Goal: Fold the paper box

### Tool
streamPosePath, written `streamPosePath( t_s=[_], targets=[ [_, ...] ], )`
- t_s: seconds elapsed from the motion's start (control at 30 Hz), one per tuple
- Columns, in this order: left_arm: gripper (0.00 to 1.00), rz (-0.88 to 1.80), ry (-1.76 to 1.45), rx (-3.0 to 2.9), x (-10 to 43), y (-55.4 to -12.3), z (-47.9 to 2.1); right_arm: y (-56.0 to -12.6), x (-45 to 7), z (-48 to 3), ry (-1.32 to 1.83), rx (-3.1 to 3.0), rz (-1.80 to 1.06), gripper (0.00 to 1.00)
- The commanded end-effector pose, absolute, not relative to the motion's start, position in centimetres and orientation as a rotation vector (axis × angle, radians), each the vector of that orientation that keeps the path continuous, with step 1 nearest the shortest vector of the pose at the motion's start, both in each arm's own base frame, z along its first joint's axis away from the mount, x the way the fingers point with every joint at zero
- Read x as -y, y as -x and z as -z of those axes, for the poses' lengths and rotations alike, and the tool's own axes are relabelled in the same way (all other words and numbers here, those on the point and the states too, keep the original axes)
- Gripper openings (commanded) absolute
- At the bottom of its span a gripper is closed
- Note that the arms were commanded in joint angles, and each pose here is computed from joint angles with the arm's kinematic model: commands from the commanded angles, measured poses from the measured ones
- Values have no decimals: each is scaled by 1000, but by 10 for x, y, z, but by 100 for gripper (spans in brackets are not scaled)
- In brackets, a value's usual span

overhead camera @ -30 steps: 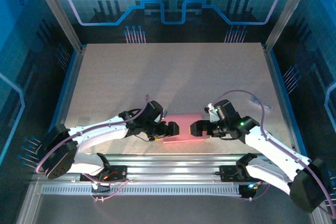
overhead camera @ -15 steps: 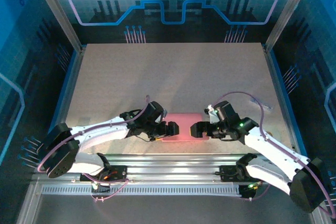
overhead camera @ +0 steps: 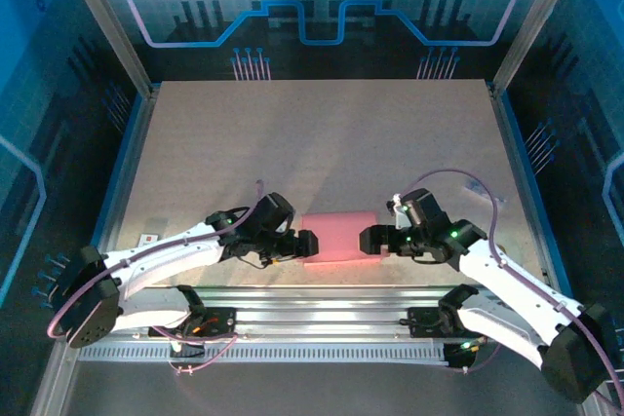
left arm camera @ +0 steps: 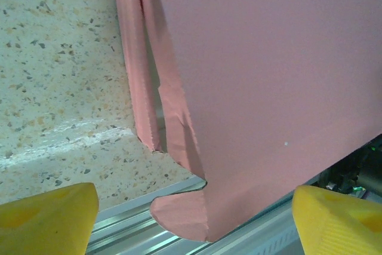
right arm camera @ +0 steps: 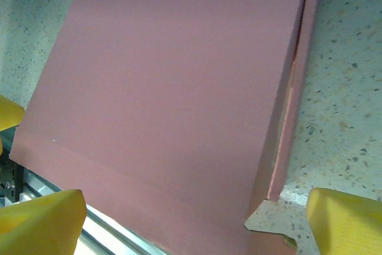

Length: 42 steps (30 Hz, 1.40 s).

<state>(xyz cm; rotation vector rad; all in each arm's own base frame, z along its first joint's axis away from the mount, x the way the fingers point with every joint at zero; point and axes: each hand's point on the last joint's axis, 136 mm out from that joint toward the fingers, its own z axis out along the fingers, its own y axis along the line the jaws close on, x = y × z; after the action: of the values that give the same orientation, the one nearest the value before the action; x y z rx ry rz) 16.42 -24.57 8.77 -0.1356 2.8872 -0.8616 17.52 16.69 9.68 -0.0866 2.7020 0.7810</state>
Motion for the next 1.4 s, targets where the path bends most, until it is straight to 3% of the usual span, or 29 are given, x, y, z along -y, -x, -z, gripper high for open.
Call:
streamPosePath(
  t_s=[0.0, 0.17, 0.57, 1.07, 1.37],
  targets=[
    [81, 893, 62, -2892, 252, -164, -102, -182, -161, -113, 99, -2659, -732, 90],
    [71, 767, -10, -2946, 254, -172, -95, -182, -168, -116, 144, -2663, -771, 73],
    [56, 732, -69, -3028, 273, -181, -72, -177, -166, -87, 134, -2757, -734, 50],
    [36, 814, -36, -3032, 282, -177, -67, -175, -169, -75, 107, -2769, -766, 33],
    [33, 819, -12, -3047, 283, -174, -58, -171, -167, -68, 100, -2785, -753, 30]
  ],
)
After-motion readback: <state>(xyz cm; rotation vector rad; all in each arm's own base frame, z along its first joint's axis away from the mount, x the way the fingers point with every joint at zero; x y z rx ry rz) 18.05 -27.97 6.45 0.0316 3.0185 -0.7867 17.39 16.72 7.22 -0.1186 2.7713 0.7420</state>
